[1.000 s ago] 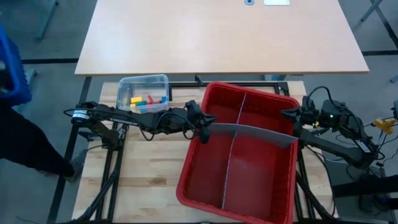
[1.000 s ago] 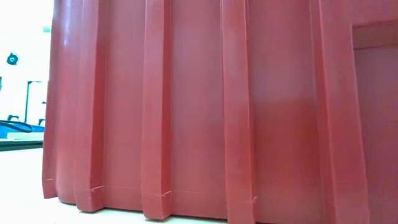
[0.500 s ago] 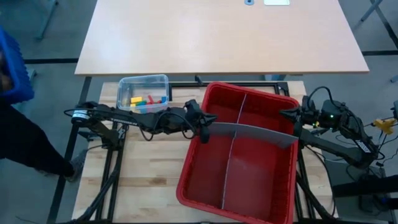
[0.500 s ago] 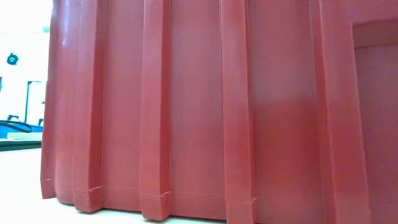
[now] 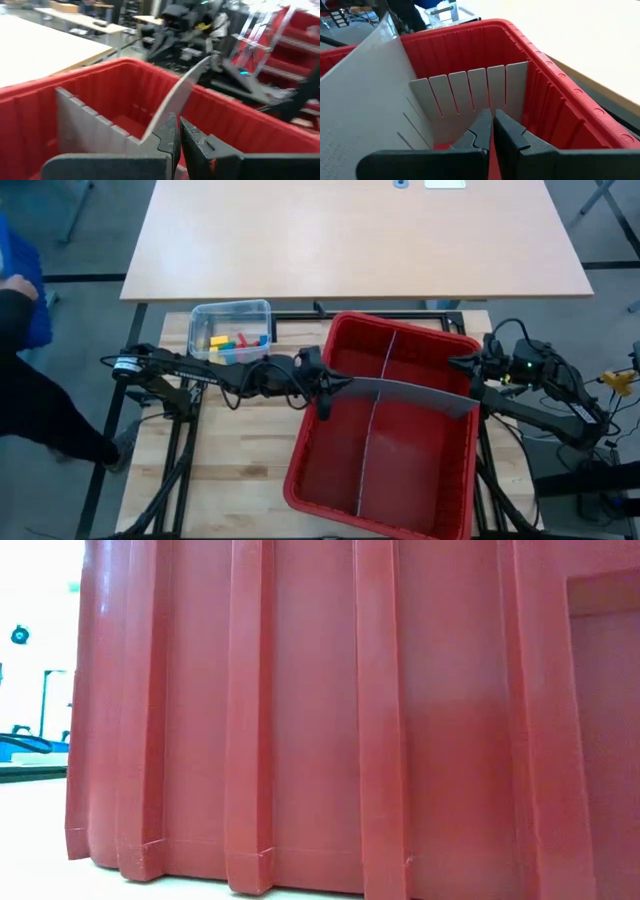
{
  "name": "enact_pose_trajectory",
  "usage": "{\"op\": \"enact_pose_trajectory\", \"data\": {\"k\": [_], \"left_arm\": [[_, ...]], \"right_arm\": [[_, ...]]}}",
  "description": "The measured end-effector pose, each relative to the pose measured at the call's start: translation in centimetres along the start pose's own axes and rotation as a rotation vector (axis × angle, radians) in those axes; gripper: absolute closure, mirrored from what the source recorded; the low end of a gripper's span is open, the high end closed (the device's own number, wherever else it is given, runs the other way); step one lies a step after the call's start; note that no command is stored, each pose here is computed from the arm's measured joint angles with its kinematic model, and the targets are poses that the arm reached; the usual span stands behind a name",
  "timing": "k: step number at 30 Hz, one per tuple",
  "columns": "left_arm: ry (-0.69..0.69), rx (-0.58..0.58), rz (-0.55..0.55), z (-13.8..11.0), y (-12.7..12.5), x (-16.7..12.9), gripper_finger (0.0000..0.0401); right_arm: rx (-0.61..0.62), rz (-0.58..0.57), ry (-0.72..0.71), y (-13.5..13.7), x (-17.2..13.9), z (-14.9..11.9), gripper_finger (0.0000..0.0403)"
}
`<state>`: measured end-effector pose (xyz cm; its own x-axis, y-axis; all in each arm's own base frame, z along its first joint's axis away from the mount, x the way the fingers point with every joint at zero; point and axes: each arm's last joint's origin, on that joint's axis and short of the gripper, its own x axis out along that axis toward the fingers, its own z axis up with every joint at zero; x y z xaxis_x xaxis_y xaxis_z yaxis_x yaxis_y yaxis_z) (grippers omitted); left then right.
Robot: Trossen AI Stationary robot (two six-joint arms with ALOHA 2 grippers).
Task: Sort blocks
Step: Insert the bin divider into the red bin
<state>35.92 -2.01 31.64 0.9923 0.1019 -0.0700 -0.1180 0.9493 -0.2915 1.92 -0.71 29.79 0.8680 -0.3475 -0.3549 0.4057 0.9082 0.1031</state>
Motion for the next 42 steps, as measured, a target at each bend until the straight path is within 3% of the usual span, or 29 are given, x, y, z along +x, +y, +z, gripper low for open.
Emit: {"op": "enact_pose_trajectory", "data": {"k": [7, 23, 31, 42], "left_arm": [[0.033, -0.030, -0.075, -0.3, -0.7, -0.1, 0.0401], [0.037, -0.044, -0.036, -0.4, -0.5, -0.1, 0.0401], [0.046, -0.042, -0.044, -0.5, -0.9, -0.2, 0.0401], [0.065, -0.061, -0.045, -0.8, -1.1, -0.2, 0.0401]], "right_arm": [[-0.032, 0.015, -0.001, 0.0, 0.4, 0.4, 0.0403], [-0.048, 0.284, 0.148, 0.7, 2.6, 0.8, 0.0403], [-0.050, 0.304, 0.158, 0.7, 2.7, 0.8, 0.0403], [-0.075, 0.286, 0.215, 0.9, -0.4, 1.0, 0.0403]]}}
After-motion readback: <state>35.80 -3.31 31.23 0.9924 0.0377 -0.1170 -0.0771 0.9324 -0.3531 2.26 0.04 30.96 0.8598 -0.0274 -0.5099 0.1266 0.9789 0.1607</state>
